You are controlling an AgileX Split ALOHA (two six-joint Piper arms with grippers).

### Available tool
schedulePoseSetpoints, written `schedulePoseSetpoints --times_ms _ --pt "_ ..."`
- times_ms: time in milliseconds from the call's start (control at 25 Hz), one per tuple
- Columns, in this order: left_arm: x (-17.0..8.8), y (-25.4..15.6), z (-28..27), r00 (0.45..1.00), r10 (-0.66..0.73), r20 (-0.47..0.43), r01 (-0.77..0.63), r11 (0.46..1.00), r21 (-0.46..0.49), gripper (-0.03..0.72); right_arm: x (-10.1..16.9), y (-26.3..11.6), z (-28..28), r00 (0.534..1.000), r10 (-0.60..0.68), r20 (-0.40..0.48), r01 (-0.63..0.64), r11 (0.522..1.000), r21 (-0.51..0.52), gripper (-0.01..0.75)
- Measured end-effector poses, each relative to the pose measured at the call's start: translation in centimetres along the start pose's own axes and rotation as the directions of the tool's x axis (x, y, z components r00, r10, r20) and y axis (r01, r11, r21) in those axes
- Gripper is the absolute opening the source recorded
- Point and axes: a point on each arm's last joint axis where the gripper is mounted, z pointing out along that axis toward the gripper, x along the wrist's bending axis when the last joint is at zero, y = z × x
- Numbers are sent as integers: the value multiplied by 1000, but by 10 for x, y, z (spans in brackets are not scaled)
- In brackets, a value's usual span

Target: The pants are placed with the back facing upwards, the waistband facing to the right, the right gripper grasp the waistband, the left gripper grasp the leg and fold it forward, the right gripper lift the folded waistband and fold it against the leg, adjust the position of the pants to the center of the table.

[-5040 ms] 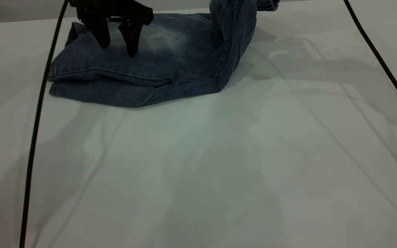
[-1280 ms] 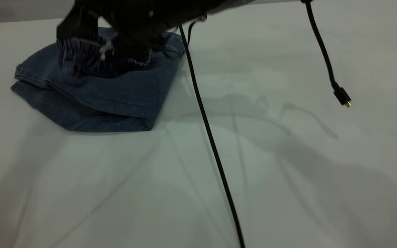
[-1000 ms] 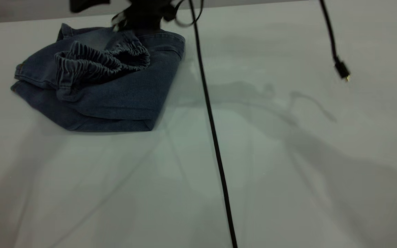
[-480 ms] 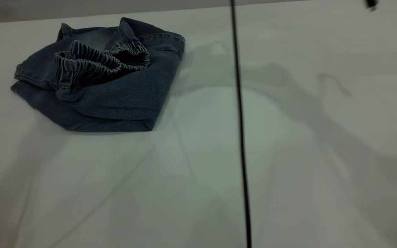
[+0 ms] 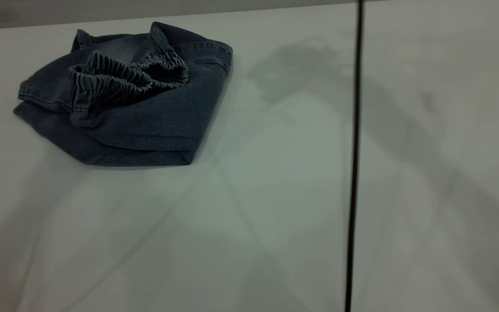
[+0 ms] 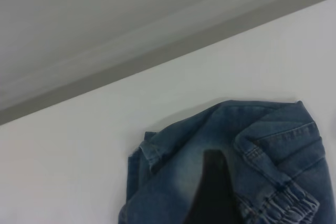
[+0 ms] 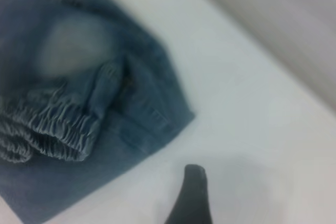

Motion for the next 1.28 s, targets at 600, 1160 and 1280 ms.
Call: schedulePoseSetpoints --times_ms 600,1160,1280 --pt "-40 -38 80 990 32 139 -66 968 243 515 37 0 -207 999 18 31 -7 952 -304 571" --pt "-101 -94 175 967 58 249 -175 859 481 515 68 -65 -297 997 22 67 9 899 -438 571" --pt "-106 -106 194 966 63 251 -189 833 520 515 69 -68 -296 997 26 68 7 898 -441 571"
